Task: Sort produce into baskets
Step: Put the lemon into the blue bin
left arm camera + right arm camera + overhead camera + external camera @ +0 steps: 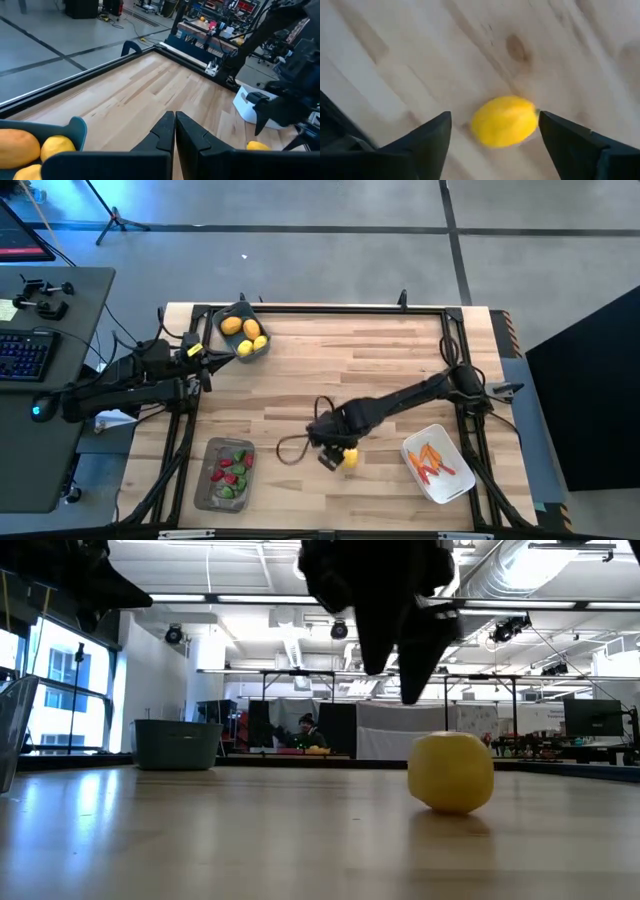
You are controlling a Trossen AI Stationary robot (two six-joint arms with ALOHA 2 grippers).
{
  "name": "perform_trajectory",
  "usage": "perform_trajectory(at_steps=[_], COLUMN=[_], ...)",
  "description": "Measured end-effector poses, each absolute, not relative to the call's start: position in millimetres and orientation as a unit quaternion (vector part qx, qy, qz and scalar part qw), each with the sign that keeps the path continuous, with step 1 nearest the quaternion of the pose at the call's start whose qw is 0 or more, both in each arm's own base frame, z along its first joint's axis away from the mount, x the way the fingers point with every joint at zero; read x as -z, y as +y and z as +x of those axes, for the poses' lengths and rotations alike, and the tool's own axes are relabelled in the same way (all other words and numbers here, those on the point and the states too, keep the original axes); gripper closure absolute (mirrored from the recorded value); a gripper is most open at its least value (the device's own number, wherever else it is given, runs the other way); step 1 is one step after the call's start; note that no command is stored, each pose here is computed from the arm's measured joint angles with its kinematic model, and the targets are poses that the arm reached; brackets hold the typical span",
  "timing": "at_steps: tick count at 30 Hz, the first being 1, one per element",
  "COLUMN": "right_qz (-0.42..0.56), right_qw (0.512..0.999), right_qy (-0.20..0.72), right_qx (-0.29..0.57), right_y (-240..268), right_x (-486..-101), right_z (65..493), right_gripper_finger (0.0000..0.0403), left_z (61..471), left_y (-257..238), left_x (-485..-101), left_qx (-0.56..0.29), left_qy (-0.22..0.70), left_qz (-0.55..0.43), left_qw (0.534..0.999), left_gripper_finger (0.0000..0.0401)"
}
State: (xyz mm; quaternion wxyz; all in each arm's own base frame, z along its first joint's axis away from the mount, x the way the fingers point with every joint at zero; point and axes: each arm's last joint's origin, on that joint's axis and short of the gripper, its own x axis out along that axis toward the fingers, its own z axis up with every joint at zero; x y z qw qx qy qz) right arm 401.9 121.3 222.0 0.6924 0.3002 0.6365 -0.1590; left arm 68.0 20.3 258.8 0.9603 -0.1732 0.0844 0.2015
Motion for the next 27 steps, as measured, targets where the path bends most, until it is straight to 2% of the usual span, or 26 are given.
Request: perform_trajectory(at_steps=[3,6,8,10,12,15,18,27], right_qz=[0.159,0.075,0.119,0.198,0.274,0.343,0.353,0.317], right_qw=[0.743,0.746,0.726,0.7,0.677,0.663,0.66,0.624], right_qy=[0.646,0.662,0.677,0.679,0.664,0.633,0.62,0.662], right_qx=[0.07,0.018,0.034,0.093,0.16,0.208,0.236,0.267], right_y=[137.0,149.9,152.3,149.8,148.9,154.8,158.2,161.8], right_x=[-221.9,-221.4,-221.2,-221.1,-221.1,-221.7,-214.5,-159.5], right_z=[396.8,388.1,384.7,384.5,385.8,388.6,391.1,400.4], right_gripper_finger=[0.0103,0.0102,0.0102,0.0102,0.0102,0.0102,0.0102,0.0103], left_z=[68.0,68.0,68.0,68.0,68.0,68.0,67.9,67.5], left_y=[20.3,20.3,20.3,20.3,20.3,20.3,20.3,20.3], left_x=[-258.7,-258.8,-258.7,-258.5,-258.4,-258.4,-258.0,-256.5], left_qx=[-0.201,-0.201,-0.201,-0.201,-0.202,-0.203,-0.203,-0.206], left_qy=[0.086,0.087,0.087,0.087,0.086,0.086,0.088,0.095], left_qz=[-0.166,-0.162,-0.162,-0.167,-0.173,-0.177,-0.177,-0.178], left_qw=[0.962,0.962,0.962,0.961,0.96,0.959,0.959,0.957], left_gripper_finger=[0.0401,0.0401,0.0401,0.0401,0.0401,0.0401,0.0401,0.0401])
